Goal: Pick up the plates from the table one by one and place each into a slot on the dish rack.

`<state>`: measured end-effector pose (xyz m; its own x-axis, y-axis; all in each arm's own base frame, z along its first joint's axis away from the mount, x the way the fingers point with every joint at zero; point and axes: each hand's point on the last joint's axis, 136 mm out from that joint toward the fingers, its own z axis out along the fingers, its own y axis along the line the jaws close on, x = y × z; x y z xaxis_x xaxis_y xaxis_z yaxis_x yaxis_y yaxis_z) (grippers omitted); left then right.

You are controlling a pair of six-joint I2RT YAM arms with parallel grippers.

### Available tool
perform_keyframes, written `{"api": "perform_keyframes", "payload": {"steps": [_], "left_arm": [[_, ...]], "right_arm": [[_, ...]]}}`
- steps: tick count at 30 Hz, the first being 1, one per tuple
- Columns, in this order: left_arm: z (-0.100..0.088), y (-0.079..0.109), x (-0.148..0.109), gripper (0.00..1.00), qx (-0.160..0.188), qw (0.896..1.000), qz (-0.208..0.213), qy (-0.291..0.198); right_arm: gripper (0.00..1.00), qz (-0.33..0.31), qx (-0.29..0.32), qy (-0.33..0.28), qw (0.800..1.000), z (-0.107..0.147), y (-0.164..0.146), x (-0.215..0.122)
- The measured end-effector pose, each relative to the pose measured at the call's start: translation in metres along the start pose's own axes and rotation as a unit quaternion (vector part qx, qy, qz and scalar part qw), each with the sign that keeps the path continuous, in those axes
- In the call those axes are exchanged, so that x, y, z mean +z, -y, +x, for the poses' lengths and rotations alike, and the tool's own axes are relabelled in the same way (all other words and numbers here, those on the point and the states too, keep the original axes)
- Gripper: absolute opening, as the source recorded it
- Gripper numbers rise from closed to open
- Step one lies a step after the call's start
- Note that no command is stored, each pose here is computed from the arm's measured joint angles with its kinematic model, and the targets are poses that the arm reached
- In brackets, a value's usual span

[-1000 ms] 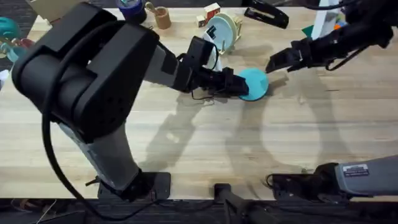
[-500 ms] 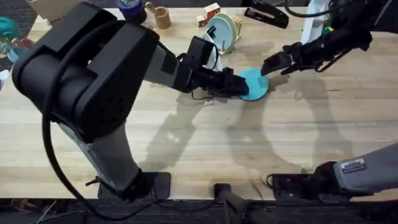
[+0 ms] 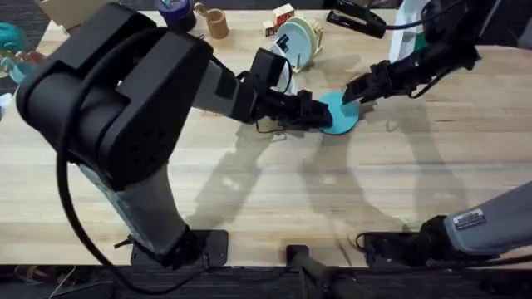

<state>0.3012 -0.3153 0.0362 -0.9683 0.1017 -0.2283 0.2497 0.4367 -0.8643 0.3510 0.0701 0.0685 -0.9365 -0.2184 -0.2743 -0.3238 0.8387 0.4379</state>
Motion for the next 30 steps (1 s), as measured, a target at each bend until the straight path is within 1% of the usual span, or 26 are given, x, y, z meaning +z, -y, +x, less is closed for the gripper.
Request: {"api": "perform_keyframes", "payload": {"steps": [1, 3, 14, 15, 17, 18, 23, 24, 30], "left_arm": [[0.0, 0.0, 0.0, 0.04, 0.0, 1.0, 0.0, 0.0], [0.0, 0.0, 0.0, 0.04, 0.0, 1.0, 0.0, 0.0], [0.0, 0.0, 0.0, 0.041, 0.0, 1.0, 0.0, 0.0], [0.0, 0.0, 0.0, 0.04, 0.0, 1.0, 0.0, 0.0], [0.0, 0.0, 0.0, 0.041, 0.0, 1.0, 0.0, 0.0], [0.0, 0.0, 0.0, 0.041, 0.0, 1.0, 0.0, 0.0], [0.0, 0.0, 0.0, 0.04, 0.0, 1.0, 0.0, 0.0], [0.0, 0.0, 0.0, 0.041, 0.0, 1.0, 0.0, 0.0], [0.001, 0.0, 0.0, 0.04, 0.001, 1.0, 0.002, -0.002]], "right_arm": [[0.65, -0.001, 0.0, -0.001, 1.0, 0.0, 0.0, 0.001], [0.634, -0.002, -0.002, -0.001, 1.0, 0.0, -0.001, 0.002], [0.604, -0.016, -0.001, -0.024, 1.0, 0.005, -0.005, 0.02], [0.57, -0.019, -0.001, -0.023, 1.0, 0.004, -0.006, 0.021], [0.418, -0.027, -0.003, -0.018, 0.999, 0.002, -0.008, 0.021], [0.369, -0.03, -0.003, -0.016, 0.999, 0.001, -0.009, 0.021], [0.063, -0.051, 0.004, -0.009, 0.999, 0.0, -0.015, 0.018], [0.043, -0.058, 0.006, -0.006, 0.998, -0.001, -0.017, 0.016], [0.039, -0.063, 0.007, -0.004, 0.998, -0.001, -0.019, 0.015]]}}
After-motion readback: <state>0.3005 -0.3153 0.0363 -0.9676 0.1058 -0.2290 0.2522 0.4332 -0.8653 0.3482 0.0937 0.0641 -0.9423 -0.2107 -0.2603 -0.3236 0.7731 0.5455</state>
